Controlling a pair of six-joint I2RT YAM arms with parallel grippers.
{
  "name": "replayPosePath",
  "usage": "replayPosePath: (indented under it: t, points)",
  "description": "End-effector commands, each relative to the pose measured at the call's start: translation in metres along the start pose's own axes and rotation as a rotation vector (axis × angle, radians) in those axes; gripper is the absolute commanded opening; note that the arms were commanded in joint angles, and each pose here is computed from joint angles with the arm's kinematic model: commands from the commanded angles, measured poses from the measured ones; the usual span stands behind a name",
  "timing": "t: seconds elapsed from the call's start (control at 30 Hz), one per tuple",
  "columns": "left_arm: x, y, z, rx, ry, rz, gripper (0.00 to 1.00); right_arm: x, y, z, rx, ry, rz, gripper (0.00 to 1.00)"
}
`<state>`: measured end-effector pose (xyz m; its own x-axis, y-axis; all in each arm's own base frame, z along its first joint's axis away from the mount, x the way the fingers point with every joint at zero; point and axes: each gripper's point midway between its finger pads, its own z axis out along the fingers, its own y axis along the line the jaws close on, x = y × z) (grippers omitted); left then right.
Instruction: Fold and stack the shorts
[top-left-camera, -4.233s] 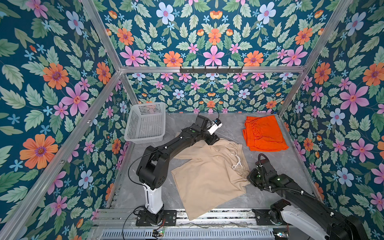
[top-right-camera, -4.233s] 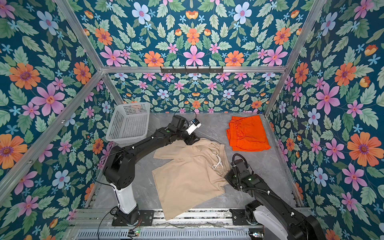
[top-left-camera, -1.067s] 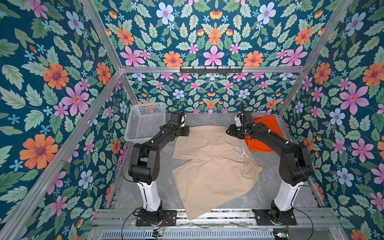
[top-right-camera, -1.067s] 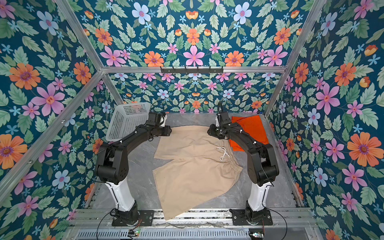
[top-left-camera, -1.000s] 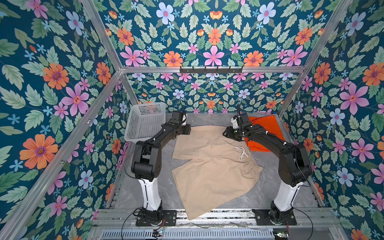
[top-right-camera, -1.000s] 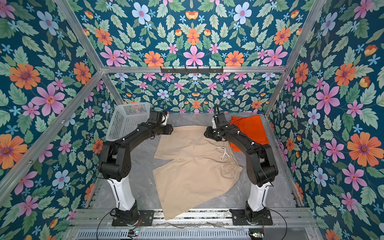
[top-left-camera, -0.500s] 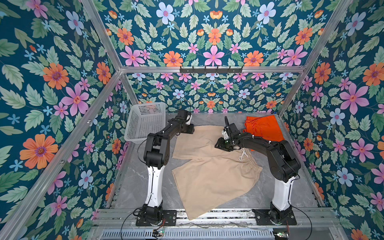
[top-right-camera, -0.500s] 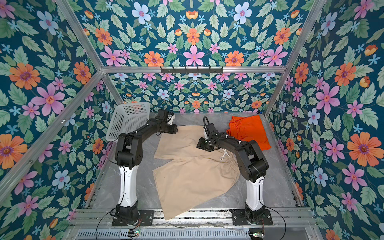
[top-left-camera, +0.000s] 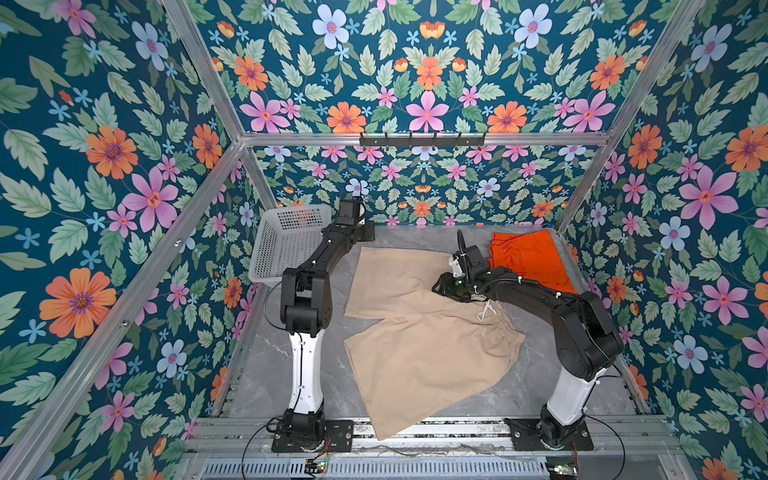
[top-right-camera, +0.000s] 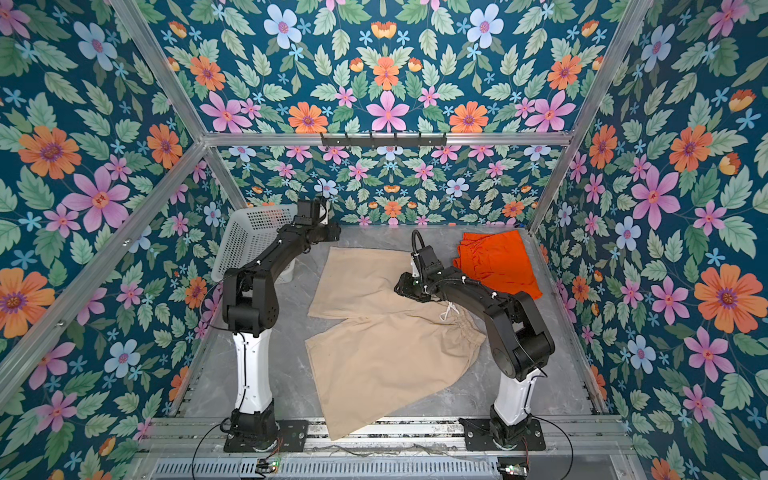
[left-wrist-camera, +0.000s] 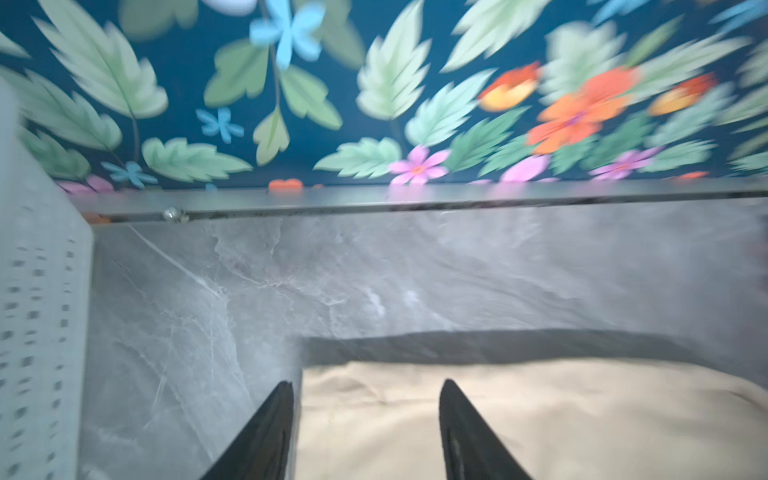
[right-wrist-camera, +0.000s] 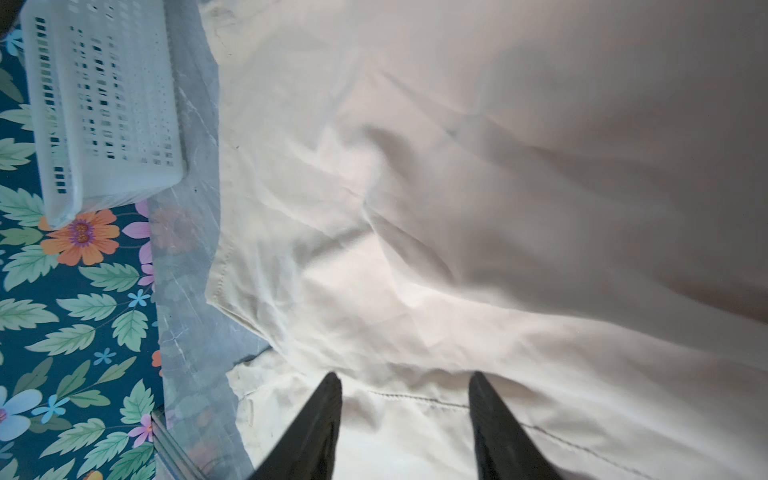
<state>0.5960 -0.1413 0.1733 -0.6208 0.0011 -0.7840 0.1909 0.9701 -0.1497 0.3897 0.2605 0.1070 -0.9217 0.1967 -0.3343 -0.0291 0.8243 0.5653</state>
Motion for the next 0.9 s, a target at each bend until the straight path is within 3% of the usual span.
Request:
replayPosePath:
  t: [0.0, 0.17, 0.37, 0.53, 0.87]
  points:
    - [-0.005, -0.013, -0.038, 0.061, -0.04, -0.036, 0.57, 0.002, -0.003, -0.012, 0.036, -0.001, -0.017, 0.5]
    - [0.075, -0.028, -0.098, 0.113, 0.08, -0.101, 0.56, 0.021, -0.025, -0.03, 0.105, -0.001, -0.02, 0.51]
    - [0.173, -0.024, -0.121, 0.105, 0.211, -0.202, 0.56, 0.056, -0.05, -0.037, 0.132, 0.027, 0.033, 0.51]
    - [0.204, -0.012, -0.109, 0.052, 0.256, -0.217, 0.56, 0.083, -0.075, -0.033, 0.167, 0.047, 0.096, 0.51]
    - [0.224, 0.011, -0.057, -0.05, 0.377, -0.155, 0.56, 0.115, -0.099, -0.021, 0.228, 0.063, 0.163, 0.51]
